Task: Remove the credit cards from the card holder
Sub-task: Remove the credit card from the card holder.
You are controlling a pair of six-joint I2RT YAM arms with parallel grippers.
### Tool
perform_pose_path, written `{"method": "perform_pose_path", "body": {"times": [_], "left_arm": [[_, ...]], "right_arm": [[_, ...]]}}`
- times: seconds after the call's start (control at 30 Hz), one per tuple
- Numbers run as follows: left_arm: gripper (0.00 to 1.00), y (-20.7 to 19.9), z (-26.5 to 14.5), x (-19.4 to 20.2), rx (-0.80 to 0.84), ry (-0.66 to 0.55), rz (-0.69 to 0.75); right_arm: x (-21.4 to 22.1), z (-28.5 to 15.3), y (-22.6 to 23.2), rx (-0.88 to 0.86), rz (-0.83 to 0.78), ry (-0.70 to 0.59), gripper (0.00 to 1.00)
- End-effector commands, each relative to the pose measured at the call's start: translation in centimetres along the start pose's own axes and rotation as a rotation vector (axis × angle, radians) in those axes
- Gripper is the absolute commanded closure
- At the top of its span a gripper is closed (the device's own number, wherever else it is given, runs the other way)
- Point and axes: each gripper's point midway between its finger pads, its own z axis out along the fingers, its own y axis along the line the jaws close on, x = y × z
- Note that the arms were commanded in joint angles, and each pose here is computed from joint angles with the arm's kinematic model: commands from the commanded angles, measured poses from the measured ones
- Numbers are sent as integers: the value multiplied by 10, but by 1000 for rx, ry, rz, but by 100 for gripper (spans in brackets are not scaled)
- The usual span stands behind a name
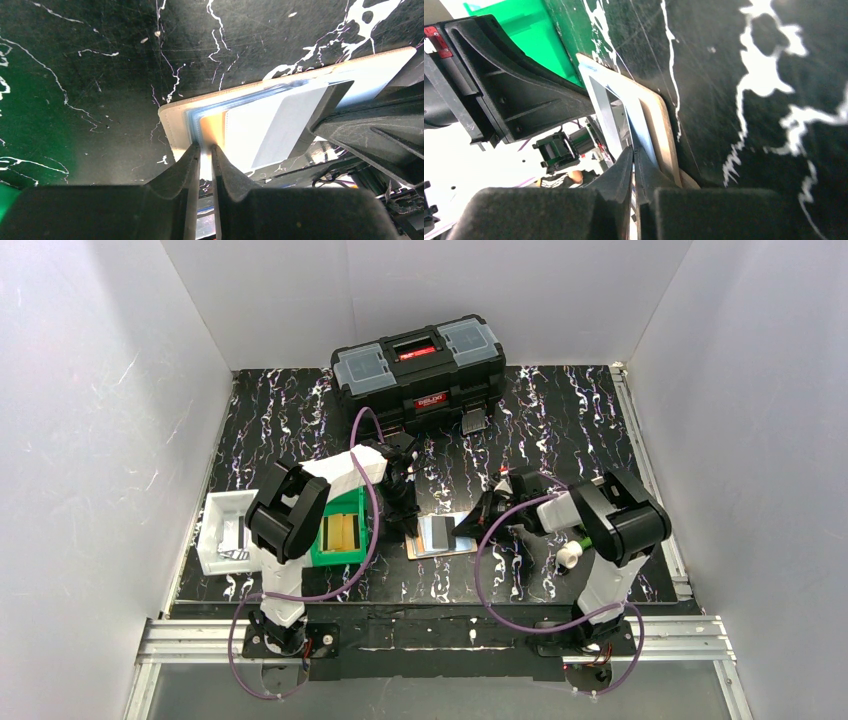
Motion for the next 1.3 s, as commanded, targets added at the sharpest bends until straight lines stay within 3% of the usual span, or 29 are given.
{"method": "perform_pose_path", "body": {"times": [0.0,0.17,0.57,0.77,0.87,1.07,1.27], "left_arm": [[90,46,36,8,-202,25,2],[90,44,34,8,-193,25,7],[89,28,13,0,-150,-14,41],[82,14,-10,-9,-125,-56,70],[74,8,-25,-14,-114,-86,91],[38,-7,-58,-20,-69,-159,153],[18,-40,-82,-11,105,-158,185]], "right_arm": [[1,-12,-19,115,13,-36,93],[-2,-17,-18,128,0,-50,99],[-9,-34,6,121,-57,-81,99],[-11,-43,16,112,-74,-94,99],[-13,-47,21,105,-82,-98,99],[-14,-51,31,77,-86,-89,99],[-14,-56,48,14,-74,-80,99]]}}
